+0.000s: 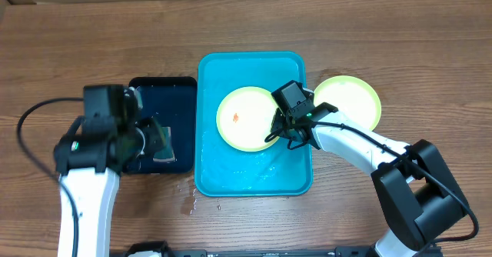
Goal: Clean dirty plates on tray and stack at the side
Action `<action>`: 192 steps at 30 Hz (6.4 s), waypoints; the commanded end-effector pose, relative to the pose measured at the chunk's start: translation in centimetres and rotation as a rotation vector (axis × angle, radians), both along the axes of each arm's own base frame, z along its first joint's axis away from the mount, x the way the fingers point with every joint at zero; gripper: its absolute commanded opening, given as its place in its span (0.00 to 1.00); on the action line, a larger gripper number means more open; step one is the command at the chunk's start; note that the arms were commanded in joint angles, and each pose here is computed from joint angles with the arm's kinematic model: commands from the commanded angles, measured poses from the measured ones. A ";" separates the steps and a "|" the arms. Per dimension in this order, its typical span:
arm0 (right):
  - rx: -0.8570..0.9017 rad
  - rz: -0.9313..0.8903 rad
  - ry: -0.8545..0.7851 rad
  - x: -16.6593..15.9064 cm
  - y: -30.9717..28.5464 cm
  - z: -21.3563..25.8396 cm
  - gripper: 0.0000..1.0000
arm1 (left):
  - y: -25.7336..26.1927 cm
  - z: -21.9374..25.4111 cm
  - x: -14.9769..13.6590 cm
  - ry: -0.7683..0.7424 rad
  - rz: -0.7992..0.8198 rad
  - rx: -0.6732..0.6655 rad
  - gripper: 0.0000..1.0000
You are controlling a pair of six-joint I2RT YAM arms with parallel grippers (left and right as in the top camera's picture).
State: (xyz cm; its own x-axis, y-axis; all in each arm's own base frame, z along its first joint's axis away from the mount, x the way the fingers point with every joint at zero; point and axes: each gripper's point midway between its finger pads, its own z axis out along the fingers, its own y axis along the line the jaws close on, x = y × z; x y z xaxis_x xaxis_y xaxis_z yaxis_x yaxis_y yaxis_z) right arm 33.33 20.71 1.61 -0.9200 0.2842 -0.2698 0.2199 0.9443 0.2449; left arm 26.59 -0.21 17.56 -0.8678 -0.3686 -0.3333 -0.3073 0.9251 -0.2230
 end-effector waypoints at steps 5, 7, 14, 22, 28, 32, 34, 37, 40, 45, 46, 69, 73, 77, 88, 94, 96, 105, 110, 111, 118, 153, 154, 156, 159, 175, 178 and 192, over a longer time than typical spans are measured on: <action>0.002 0.002 -0.008 -0.2 0.0 0.4 0.04 | 1.9 -7.7 1.5 0.275 0.031 0.071 0.41; 0.002 0.002 -0.008 -0.2 0.0 0.4 0.04 | 1.9 -9.4 1.5 0.331 0.028 0.067 0.39; 0.002 0.002 -0.008 -0.2 0.0 0.4 0.04 | 2.1 -13.9 2.4 0.428 0.022 0.073 0.39; 0.002 0.002 -0.008 -0.1 0.0 0.4 0.04 | 3.0 -16.0 3.2 0.444 0.026 0.119 0.34; 0.003 0.002 -0.009 -0.1 0.0 0.4 0.04 | 2.9 -16.6 3.4 0.448 0.020 0.121 0.21; 0.002 0.002 -0.008 -0.1 0.0 0.4 0.04 | 2.9 -16.9 3.5 0.439 0.003 0.124 0.13; 0.002 0.002 -0.008 -0.2 0.0 0.4 0.04 | 2.9 -17.0 3.4 0.441 0.002 0.124 0.04; 0.002 0.002 -0.008 -0.1 0.0 0.4 0.04 | 3.0 -16.8 3.7 0.430 -0.043 0.134 0.04; 0.003 0.002 -0.008 -0.1 0.0 0.4 0.04 | 3.3 -15.4 5.0 0.391 -0.049 0.139 0.04; 0.001 0.002 -0.007 -0.2 0.0 0.4 0.04 | 3.6 -11.4 8.3 0.280 -0.039 0.150 0.04; 0.001 0.002 -0.007 -0.2 0.0 0.4 0.04 | 3.6 -10.9 8.7 0.260 -0.037 0.152 0.04; 0.001 0.002 -0.007 -0.2 0.0 0.4 0.05 | 5.1 -13.2 9.9 0.211 -0.007 0.234 0.33; 0.001 0.002 -0.007 -0.2 0.0 0.4 0.05 | 5.1 -13.5 9.6 0.223 -0.009 0.233 0.39; 0.001 0.002 -0.007 -0.2 0.0 0.4 0.06 | 5.1 -13.7 9.4 0.231 -0.010 0.233 0.40; 0.001 0.002 -0.006 -0.2 0.0 0.4 0.10 | 5.1 -15.2 9.0 0.220 -0.009 0.235 0.32; 0.001 0.002 -0.006 -0.2 0.0 0.4 0.10 | 5.5 -15.5 9.0 0.213 0.000 0.257 0.34; 0.001 0.002 -0.007 -0.2 0.0 0.4 0.10 | 5.5 -15.7 9.0 0.210 0.000 0.257 0.33; 0.002 0.002 -0.007 -0.2 0.0 0.4 0.10 | 4.9 -17.2 8.3 0.206 -0.009 0.227 0.11; 0.001 0.002 -0.006 -0.2 0.0 0.4 0.10 | 4.2 -17.1 8.5 0.199 -0.020 0.191 0.04; 0.001 0.002 -0.006 -0.2 0.0 0.4 0.10 | 3.8 -17.0 8.5 0.203 -0.029 0.164 0.04; 0.001 0.002 -0.006 -0.2 0.0 0.4 0.10 | 3.0 -13.2 9.5 0.181 -0.042 0.119 0.04; 0.105 0.073 0.027 -1.3 2.9 0.7 0.04 | -9.6 -4.2 10.6 -0.116 -0.478 -0.062 0.04; 0.105 0.077 0.027 -1.4 3.0 0.7 0.04 | -10.1 -4.2 10.4 -0.114 -0.487 -0.064 0.04; 0.106 0.085 0.025 -1.6 3.3 0.7 0.04 | -11.4 -4.1 10.3 -0.118 -0.499 -0.075 0.04; 0.107 0.094 0.024 -1.8 3.6 0.7 0.04 | -12.7 -4.0 10.4 -0.131 -0.509 -0.087 0.04; 0.096 0.110 0.014 -2.0 4.0 0.7 0.09 | -14.1 -9.3 9.7 0.024 -0.518 -0.099 0.04; 0.096 0.110 0.013 -2.0 4.0 0.8 0.14 | -14.0 -9.9 9.3 0.054 -0.518 -0.098 0.04; 0.062 0.087 -0.034 -1.1 3.4 0.9 0.15 | -13.8 -10.4 7.9 0.117 -0.517 -0.097 0.04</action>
